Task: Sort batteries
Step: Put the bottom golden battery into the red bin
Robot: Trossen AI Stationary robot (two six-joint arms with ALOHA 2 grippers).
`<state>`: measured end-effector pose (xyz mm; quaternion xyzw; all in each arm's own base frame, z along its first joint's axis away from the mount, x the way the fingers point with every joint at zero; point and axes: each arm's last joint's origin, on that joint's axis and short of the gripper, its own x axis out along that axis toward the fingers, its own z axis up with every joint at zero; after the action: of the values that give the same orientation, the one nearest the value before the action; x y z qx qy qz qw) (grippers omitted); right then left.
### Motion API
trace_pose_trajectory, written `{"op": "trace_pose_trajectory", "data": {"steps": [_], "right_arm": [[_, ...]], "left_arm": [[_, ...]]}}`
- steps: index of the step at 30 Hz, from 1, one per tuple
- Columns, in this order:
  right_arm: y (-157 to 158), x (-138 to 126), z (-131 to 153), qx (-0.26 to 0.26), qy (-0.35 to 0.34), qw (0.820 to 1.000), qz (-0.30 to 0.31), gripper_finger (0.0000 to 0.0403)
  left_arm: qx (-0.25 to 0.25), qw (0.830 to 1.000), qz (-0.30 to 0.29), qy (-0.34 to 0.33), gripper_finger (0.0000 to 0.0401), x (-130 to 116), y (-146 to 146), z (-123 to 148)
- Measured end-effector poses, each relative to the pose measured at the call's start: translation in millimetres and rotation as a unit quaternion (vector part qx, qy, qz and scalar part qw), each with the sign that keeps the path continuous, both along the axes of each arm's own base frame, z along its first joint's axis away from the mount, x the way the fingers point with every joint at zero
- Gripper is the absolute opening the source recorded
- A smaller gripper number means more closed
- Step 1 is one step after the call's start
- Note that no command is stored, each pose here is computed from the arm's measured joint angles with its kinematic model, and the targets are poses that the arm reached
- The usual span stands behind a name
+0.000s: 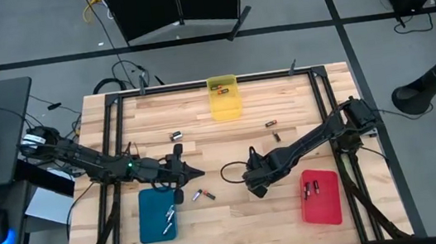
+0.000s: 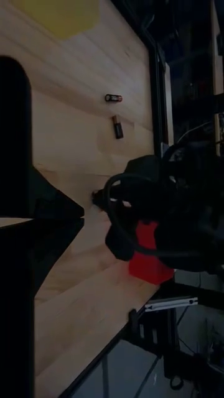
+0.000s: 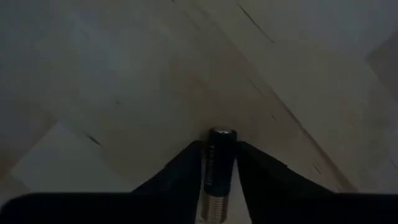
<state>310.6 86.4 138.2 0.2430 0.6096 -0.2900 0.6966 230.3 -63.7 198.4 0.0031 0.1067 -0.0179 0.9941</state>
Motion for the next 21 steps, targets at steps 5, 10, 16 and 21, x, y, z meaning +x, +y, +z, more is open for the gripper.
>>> {"op": "trace_pose_trajectory", "data": {"steps": [5, 10, 16, 21], "right_arm": [[-1.2, -3.7, 8.8, 0.0, 0.005, 1.0, 0.005, 0.0052], [2.0, 0.7, 42.2, 0.027, -0.017, 0.999, 0.004, 0.0053], [22.3, -11.6, 105.1, 0.063, -0.042, 0.996, -0.053, 0.0053], [53.7, -55.4, 124.8, 0.07, 0.045, 0.986, -0.143, 0.0053]], "left_arm": [[0.0, 1.0, 0.01, 0.0, 0.0007, 0.0, 0.6, -0.1], [0.008, 0.999, 0.051, -0.005, 0.0007, 0.3, 3.5, 0.5], [-0.001, 0.994, 0.106, -0.007, 0.0006, 3.4, 19.3, 0.6], [-0.001, 0.994, 0.11, 0.003, 0.0006, 5.0, 31.5, -5.2]]}}
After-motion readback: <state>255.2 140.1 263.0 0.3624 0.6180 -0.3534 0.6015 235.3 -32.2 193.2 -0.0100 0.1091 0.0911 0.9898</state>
